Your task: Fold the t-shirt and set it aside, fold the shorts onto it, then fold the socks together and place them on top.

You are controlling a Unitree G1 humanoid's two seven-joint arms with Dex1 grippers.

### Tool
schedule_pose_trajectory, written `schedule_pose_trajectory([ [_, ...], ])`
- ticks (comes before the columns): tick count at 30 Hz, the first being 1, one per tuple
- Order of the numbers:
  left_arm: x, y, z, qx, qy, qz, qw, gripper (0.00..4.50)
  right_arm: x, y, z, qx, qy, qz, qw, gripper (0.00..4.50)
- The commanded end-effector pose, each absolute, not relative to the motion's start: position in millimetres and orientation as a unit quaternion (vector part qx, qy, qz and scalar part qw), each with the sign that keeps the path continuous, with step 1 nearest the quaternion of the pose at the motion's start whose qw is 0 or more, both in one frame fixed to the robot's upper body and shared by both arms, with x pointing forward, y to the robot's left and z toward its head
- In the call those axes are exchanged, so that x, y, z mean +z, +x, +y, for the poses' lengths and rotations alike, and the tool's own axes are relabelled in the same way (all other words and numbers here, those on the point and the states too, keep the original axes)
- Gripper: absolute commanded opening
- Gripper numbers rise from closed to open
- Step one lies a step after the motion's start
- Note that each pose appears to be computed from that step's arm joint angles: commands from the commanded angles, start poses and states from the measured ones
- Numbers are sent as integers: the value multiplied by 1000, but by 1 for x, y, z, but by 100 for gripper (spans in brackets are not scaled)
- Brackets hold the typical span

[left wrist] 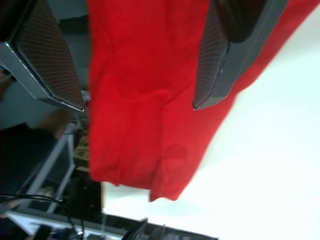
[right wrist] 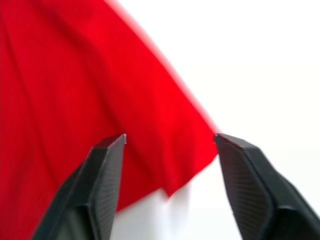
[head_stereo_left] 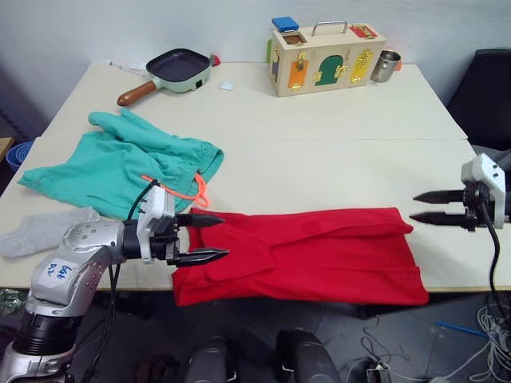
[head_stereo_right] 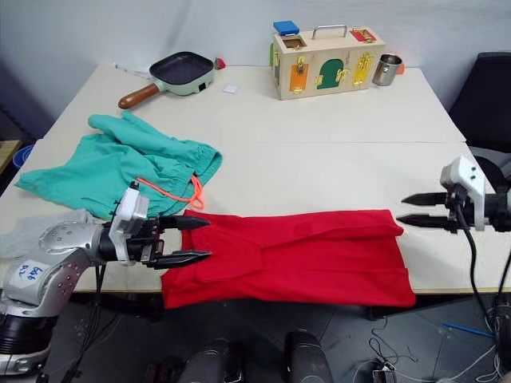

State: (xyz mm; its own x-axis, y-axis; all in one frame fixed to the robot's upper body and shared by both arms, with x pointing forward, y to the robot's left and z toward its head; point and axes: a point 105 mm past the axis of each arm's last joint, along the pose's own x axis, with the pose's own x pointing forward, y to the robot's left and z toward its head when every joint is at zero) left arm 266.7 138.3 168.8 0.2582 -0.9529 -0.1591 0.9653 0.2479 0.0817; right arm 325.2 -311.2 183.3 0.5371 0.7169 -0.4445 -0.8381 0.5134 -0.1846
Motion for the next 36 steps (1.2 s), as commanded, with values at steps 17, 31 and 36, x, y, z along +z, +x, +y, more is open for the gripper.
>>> schedule_pose_trajectory([
  [17, 119, 321, 104, -558, 125, 75, 817, 1, 144, 345, -286, 472, -247, 106, 840, 0],
  [31, 105, 312, 113, -550, 122, 101, 820, 1, 120, 282, -320, 498, -194, 235, 812, 0],
  [36, 107, 314, 118, -547, 123, 99, 822, 1, 130, 271, -331, 475, -188, 241, 825, 0],
])
